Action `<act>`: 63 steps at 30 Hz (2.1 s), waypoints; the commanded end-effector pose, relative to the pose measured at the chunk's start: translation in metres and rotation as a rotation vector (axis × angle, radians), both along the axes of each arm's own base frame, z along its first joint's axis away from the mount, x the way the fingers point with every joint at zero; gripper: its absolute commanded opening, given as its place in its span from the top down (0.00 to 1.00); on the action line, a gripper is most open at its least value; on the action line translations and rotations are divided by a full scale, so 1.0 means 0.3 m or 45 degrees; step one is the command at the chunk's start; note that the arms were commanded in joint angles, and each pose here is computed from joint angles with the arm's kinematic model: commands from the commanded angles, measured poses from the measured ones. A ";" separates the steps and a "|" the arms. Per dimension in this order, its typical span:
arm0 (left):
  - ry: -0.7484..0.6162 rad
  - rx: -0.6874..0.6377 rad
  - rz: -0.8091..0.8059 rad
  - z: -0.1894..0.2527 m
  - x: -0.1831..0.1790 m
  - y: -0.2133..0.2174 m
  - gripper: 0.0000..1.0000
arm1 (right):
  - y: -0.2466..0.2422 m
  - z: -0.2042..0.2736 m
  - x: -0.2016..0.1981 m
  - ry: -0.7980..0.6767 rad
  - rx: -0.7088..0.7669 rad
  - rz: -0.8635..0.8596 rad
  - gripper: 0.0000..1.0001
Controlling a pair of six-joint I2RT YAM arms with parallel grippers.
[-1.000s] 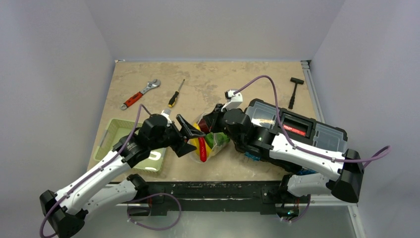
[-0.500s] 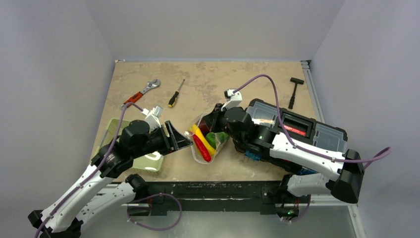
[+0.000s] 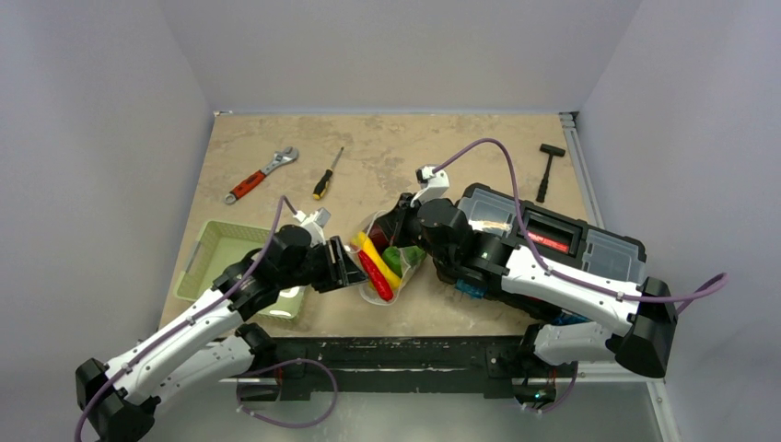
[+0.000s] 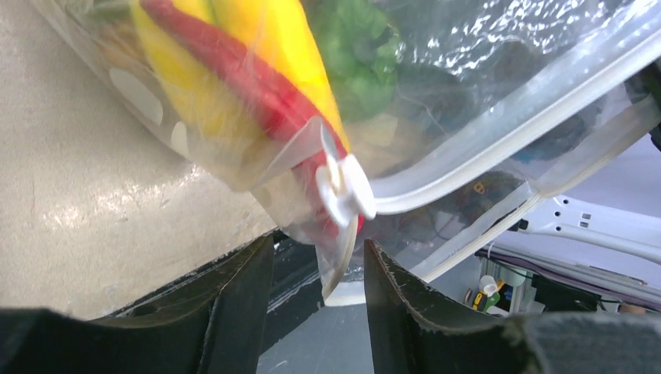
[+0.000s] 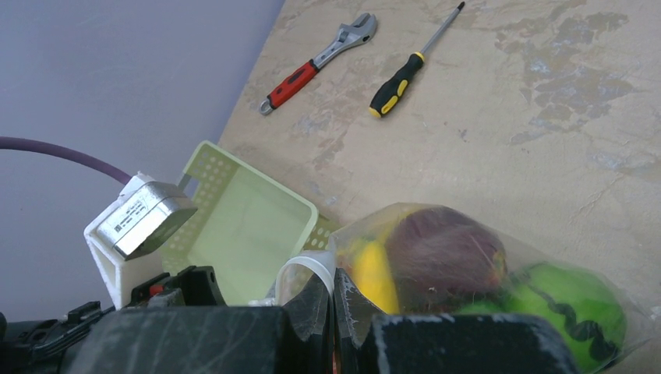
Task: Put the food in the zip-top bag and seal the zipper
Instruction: Adjust the zipper food storage bag at the center of the board.
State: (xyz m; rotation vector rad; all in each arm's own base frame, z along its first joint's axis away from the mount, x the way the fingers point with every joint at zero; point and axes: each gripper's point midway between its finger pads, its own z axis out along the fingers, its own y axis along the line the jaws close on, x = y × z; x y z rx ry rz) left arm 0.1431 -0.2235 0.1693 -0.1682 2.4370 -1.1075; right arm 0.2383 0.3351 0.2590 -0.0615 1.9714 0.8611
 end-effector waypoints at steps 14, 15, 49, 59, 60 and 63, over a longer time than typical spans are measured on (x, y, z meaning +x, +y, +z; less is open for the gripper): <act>-0.340 -0.029 0.100 0.177 0.088 0.044 1.00 | -0.036 0.083 0.033 -0.159 -0.104 -0.012 1.00; -0.344 -0.036 0.119 0.193 0.085 0.054 1.00 | -0.049 0.083 0.037 -0.181 -0.136 -0.015 1.00; -0.195 -0.152 0.401 0.269 0.067 0.156 1.00 | -0.173 0.057 0.018 -0.300 -0.556 0.083 1.00; -0.040 -0.237 0.503 0.116 0.077 0.152 1.00 | -0.018 -0.133 -0.121 -0.225 -0.497 0.504 0.99; -0.050 -0.248 0.498 0.130 0.078 0.150 1.00 | 0.004 -0.123 -0.147 -0.236 -0.466 0.558 0.99; -0.068 -0.253 0.484 0.161 0.083 0.142 1.00 | 0.056 -0.070 -0.209 -0.282 -0.357 0.692 0.96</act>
